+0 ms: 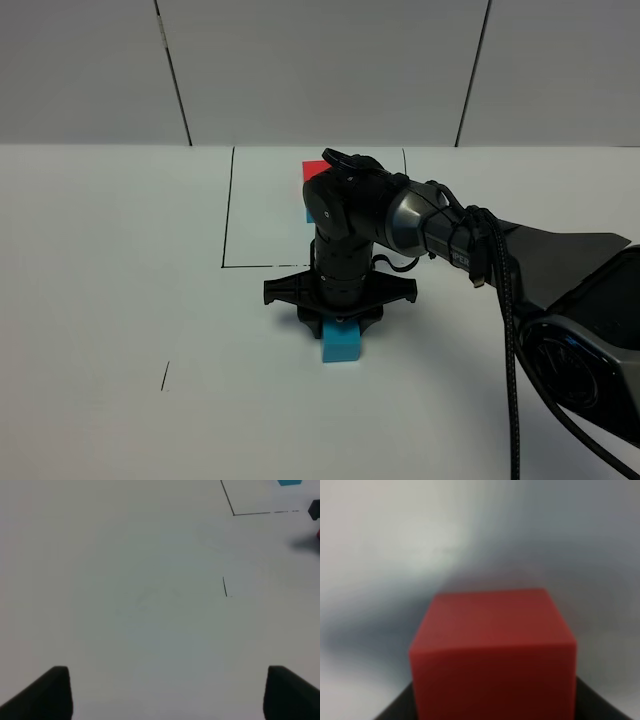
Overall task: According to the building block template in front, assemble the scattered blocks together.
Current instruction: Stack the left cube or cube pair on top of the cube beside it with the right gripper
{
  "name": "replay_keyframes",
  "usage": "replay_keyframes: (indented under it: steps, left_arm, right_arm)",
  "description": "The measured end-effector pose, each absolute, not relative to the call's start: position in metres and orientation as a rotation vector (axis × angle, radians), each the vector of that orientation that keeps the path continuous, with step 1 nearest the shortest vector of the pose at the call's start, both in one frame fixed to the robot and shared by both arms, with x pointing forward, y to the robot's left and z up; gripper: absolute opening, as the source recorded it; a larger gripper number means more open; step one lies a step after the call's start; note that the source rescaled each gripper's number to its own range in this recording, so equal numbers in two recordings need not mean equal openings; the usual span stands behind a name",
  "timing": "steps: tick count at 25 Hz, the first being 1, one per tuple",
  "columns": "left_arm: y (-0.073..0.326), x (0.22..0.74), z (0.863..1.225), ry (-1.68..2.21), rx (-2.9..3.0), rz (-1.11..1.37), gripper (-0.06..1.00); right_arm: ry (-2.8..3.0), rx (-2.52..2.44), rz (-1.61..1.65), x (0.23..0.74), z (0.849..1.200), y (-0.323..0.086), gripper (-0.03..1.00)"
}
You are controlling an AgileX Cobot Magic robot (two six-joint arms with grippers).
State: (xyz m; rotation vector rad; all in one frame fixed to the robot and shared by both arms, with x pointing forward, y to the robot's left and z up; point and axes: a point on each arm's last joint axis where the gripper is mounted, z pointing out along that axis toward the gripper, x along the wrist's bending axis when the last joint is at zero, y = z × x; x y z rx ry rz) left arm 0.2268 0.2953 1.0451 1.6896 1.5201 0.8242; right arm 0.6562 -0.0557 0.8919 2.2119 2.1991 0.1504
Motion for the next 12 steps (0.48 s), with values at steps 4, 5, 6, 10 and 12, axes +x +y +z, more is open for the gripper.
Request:
replay_keyframes:
  steps: [4,5,6,10,12]
  left_arm:
    - [0.2953,0.2268,1.0451,1.52,1.69,0.824,0.63]
    - [0.2953,0.2268,1.0451,1.52,1.69,0.824,0.63]
    - [0.2953,0.2268,1.0451,1.52,1.69,0.824,0.63]
    - [0.2953,0.2268,1.0451,1.52,1.69,0.824,0.63]
    - [0.2953,0.2268,1.0451,1.52,1.69,0.824,0.63]
  right_arm:
    - [2.207,2.21,0.139,0.6554,0.8919,-0.0559,0.0]
    - [2.21,2.209,0.136,0.6552,0.8919,-0.0559,0.0]
    - [2.21,2.21,0.132,0.655,0.8918,-0.056,0.0]
    - [2.212,2.211,0.122,0.6545,0.8918,-0.0563,0.07]
    - [2.212,2.212,0.119,0.6544,0.8914,-0.0564,0.24]
